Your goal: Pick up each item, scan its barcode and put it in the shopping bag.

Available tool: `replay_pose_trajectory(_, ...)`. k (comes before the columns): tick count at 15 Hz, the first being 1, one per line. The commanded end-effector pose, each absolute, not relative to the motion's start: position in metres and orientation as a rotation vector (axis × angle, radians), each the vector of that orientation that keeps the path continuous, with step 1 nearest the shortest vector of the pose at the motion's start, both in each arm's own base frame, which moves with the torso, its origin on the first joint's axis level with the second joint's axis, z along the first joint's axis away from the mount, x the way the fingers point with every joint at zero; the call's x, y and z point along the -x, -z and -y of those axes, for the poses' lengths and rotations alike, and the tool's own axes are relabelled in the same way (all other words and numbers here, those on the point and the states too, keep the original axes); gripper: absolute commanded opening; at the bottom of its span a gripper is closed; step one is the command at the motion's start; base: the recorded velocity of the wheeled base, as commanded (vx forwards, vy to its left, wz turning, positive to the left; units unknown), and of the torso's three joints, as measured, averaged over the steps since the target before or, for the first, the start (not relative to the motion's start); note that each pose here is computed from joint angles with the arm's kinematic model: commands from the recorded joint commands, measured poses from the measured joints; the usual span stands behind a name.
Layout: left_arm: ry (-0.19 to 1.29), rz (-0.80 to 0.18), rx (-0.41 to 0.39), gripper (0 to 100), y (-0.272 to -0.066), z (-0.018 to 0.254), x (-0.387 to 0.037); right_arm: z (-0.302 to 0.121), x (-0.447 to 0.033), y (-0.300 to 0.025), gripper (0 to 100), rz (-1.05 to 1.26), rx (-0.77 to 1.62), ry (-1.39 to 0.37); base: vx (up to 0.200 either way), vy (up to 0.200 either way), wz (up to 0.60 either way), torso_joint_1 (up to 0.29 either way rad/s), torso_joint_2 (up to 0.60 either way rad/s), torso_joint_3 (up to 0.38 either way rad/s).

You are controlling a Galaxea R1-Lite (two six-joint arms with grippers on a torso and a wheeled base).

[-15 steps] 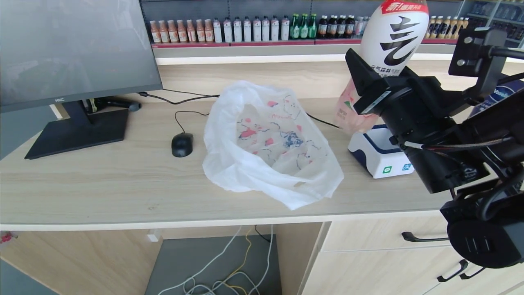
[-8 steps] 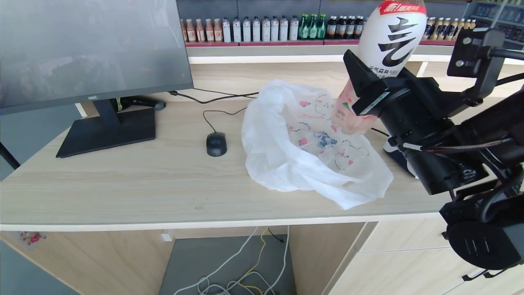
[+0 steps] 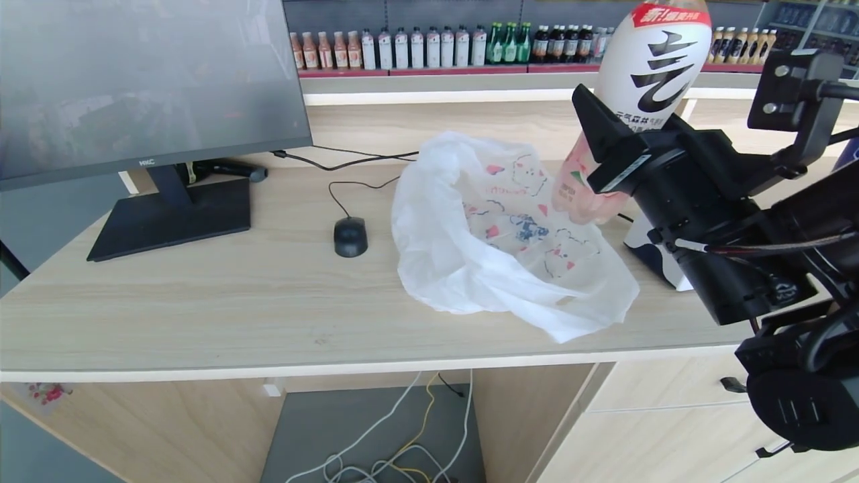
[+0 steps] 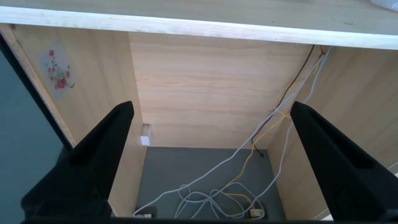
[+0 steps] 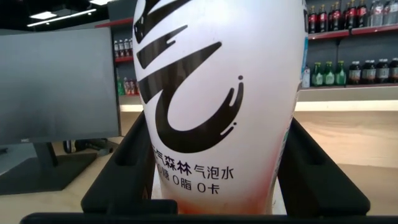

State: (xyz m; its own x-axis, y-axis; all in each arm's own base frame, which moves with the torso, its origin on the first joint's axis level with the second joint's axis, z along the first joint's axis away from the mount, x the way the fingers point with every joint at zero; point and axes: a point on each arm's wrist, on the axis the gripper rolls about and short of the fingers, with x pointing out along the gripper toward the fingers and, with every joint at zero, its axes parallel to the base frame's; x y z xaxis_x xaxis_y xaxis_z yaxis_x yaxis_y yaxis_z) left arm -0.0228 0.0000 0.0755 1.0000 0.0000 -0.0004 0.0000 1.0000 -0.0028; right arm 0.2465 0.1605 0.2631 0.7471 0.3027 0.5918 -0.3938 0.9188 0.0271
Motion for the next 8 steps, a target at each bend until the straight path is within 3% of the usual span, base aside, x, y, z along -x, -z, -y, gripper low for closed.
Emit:
replay_pose_trajectory(1, 0.0, 0.0, 0.003, 100, -0.075, 0.0, 0.023, -0.166, -0.253, -0.255, 0, 0.596, -0.146, -0.389, 0.0, 0.0, 0.0, 0.0, 0.0, 0.0)
replay_pose_trajectory(8, 0.002, 0.0, 0.003, 100, -0.075, 0.0, 0.023, -0.19, -0.285, -0.26, 0, 0.502, -0.118, -0.42, 0.0, 0.0, 0.0, 0.0, 0.0, 0.0)
